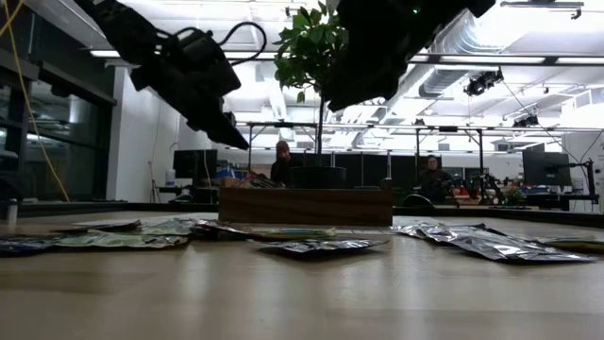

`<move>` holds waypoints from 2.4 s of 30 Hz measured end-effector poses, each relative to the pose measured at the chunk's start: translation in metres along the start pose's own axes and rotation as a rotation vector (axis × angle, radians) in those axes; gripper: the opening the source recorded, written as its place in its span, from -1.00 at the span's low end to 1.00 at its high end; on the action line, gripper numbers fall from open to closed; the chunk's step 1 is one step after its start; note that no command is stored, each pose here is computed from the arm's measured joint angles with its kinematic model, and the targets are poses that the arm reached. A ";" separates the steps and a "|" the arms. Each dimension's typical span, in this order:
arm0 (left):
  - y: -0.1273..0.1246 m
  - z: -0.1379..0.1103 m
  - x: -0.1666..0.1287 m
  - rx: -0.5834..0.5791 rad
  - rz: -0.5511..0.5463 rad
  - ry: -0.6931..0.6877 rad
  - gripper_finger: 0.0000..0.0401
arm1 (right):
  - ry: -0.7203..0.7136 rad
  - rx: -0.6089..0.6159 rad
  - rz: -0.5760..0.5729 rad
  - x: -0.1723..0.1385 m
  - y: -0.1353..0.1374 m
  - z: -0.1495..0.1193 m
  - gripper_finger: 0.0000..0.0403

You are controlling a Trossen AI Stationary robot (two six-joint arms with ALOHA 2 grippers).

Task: Pick & Place Tea
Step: Put the red tea bag into the left section of the wooden organizer

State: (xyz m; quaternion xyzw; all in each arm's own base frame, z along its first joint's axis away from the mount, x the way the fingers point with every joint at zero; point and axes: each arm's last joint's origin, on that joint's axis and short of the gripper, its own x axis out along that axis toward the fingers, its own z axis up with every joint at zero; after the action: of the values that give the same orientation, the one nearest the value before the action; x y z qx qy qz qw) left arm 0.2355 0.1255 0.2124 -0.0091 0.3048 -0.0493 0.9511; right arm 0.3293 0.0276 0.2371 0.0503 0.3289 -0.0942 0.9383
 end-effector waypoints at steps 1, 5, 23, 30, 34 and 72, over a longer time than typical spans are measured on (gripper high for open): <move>-0.003 0.001 -0.004 0.004 -0.001 -0.002 -0.23 | 0.015 -0.009 0.007 0.004 0.003 -0.003 0.02; -0.014 0.005 -0.021 0.025 0.026 0.019 -0.23 | 0.047 -0.014 0.053 0.019 0.015 -0.013 0.02; -0.099 -0.059 -0.061 -0.211 0.153 -0.159 -0.23 | -0.007 -0.048 0.301 0.070 0.037 -0.028 0.02; -0.119 -0.062 -0.063 -0.244 0.188 -0.207 -0.23 | 0.005 -0.079 0.392 0.094 0.041 -0.043 0.03; -0.126 -0.061 -0.062 -0.244 0.196 -0.210 -0.23 | -0.011 -0.086 0.421 0.101 0.043 -0.047 0.03; -0.133 -0.061 -0.061 -0.236 0.201 -0.211 -0.23 | 0.326 -0.256 0.297 0.154 0.050 -0.020 0.45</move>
State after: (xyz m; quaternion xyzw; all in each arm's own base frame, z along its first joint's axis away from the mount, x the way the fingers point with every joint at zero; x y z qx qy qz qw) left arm 0.1387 0.0005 0.2045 -0.0951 0.2064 0.0832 0.9703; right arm 0.4454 0.0578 0.1264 -0.0067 0.4740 0.0964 0.8752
